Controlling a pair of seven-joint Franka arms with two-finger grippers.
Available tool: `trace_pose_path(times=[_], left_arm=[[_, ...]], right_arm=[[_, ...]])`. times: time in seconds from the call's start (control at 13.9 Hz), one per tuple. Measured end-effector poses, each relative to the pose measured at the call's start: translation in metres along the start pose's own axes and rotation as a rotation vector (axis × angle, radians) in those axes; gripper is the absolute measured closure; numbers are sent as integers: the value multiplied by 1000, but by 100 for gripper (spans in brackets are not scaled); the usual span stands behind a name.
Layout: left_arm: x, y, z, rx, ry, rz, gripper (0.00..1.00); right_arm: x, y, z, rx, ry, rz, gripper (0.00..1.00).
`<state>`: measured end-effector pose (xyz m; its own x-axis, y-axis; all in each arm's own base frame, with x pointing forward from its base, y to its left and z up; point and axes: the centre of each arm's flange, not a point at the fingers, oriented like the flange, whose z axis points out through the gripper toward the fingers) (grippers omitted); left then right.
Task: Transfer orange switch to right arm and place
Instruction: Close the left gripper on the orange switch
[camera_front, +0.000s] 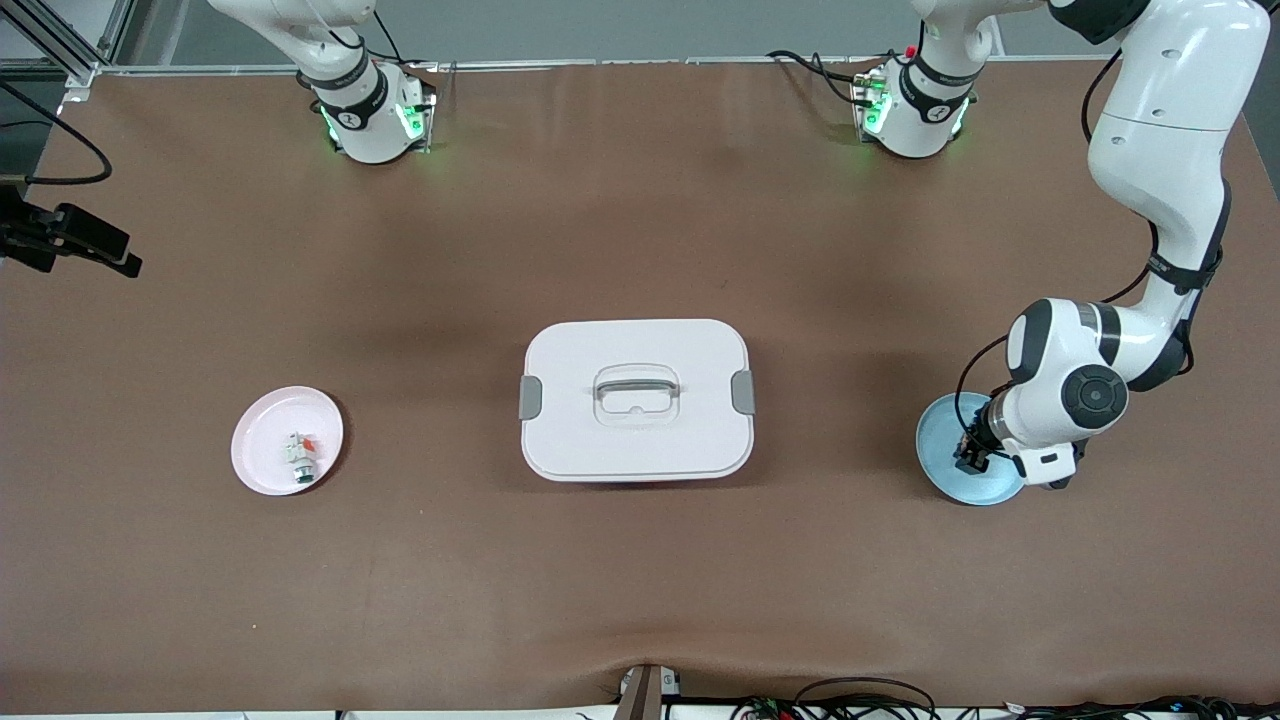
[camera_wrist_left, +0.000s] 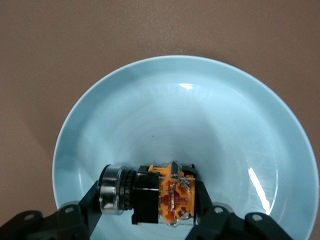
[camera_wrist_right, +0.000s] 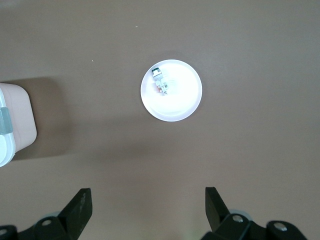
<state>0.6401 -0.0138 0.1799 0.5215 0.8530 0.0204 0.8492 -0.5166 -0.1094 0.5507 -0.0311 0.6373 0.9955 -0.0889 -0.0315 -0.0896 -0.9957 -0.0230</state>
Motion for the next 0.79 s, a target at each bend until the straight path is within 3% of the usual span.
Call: trace_pose_path(times=[0.5,0.79], left_arm=[[-2,10,-15,-29,11,4,27],[-41,39,-69,-69,7,1,27]], right_arm=[[0,0,1,0,-1,0,0],[0,0,2,0,-3,0,0]])
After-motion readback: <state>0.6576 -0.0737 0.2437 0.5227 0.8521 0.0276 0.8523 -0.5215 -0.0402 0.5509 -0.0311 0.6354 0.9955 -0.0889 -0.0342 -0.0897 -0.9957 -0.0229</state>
